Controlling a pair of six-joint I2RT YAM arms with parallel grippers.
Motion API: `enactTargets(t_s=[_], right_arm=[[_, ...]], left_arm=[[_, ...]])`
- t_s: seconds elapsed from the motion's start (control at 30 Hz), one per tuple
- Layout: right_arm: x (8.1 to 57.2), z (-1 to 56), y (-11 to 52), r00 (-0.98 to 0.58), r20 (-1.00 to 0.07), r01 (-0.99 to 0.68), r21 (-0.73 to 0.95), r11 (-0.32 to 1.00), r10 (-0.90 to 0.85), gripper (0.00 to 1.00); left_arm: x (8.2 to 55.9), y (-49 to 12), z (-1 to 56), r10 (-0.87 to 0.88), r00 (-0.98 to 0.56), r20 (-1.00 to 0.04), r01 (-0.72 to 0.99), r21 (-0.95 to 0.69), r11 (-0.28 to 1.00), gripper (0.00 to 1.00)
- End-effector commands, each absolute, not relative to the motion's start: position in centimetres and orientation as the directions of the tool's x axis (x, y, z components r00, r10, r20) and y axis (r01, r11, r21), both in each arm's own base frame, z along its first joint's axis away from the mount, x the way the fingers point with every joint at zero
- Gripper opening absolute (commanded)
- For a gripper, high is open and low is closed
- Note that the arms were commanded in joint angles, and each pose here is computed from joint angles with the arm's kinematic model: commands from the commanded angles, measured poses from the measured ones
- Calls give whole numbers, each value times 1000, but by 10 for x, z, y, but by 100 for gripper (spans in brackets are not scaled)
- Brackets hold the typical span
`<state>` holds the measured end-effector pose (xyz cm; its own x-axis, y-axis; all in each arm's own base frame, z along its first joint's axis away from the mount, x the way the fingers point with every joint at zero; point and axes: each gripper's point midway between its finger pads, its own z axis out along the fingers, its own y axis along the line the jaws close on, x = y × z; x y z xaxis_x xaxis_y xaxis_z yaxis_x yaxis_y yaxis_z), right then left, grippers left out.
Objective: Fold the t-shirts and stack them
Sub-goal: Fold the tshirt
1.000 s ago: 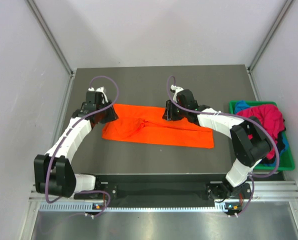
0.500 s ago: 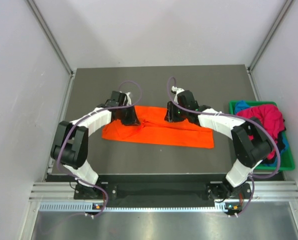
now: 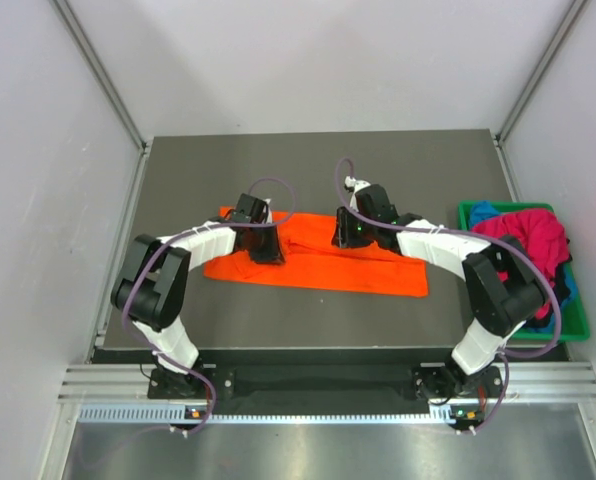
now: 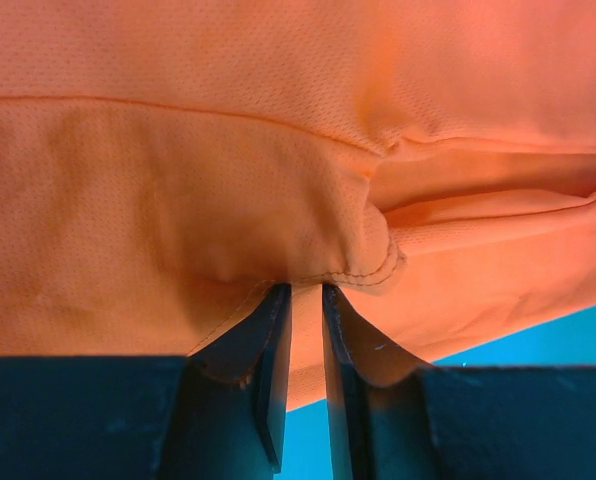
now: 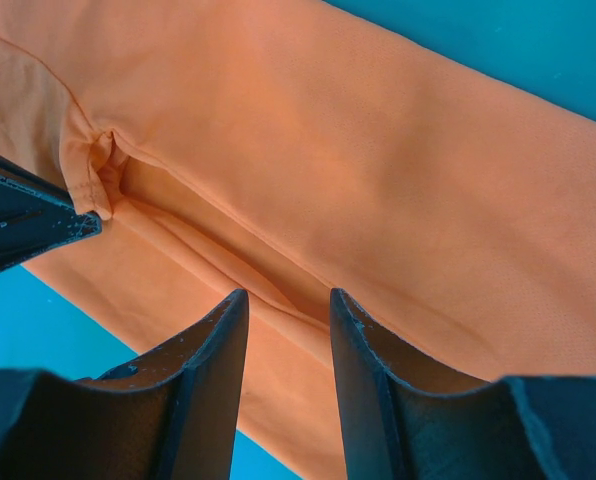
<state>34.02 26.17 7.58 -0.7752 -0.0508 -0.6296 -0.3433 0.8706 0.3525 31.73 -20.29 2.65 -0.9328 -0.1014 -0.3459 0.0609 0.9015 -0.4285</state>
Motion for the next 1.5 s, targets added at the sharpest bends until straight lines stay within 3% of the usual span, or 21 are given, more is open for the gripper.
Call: enactTargets(t_s=[0.0,0.23,0.3,0.43,0.6,0.77,1.03,1.33,1.43,1.47], right_arm=[[346,104,265,-732,-681,-358,359,862,-21,39],[343,117,269,-732,-682,-349,385,855,9,38],[340,121,279,-737,-675,-342,419,841,36,37],[343,137,317,-720,-691,-362,452,815,64,38],[343,129,367,-745,-666,-377,478,793,47,41],[348,124,399,-760,-649,-360,471,805,40,43],[344,101,408,-784,-620,-342,460,819,20,49],[329,71,417,-818,-575,-341,459,820,-17,47],[326,61,414,-824,-567,-327,459,826,-10,45],[326,61,414,-823,-567,-329,462,824,-10,44]], left_arm=[[332,-215,38,-126,-910,-395,83,-471,878,24],[338,-207,80,-137,-893,-428,70,-435,898,24],[351,-186,94,-173,-857,-485,12,-354,935,26],[358,-138,104,-219,-845,-488,-94,-268,959,28],[387,-72,112,-398,-785,-475,-235,-367,900,32],[418,-42,101,-480,-760,-438,-290,-432,854,34],[460,-32,81,-493,-748,-444,-273,-472,838,34],[475,-32,67,-458,-773,-438,-228,-482,846,34],[475,-34,66,-453,-777,-438,-216,-490,845,31],[474,-35,63,-453,-781,-430,-221,-488,844,24]])
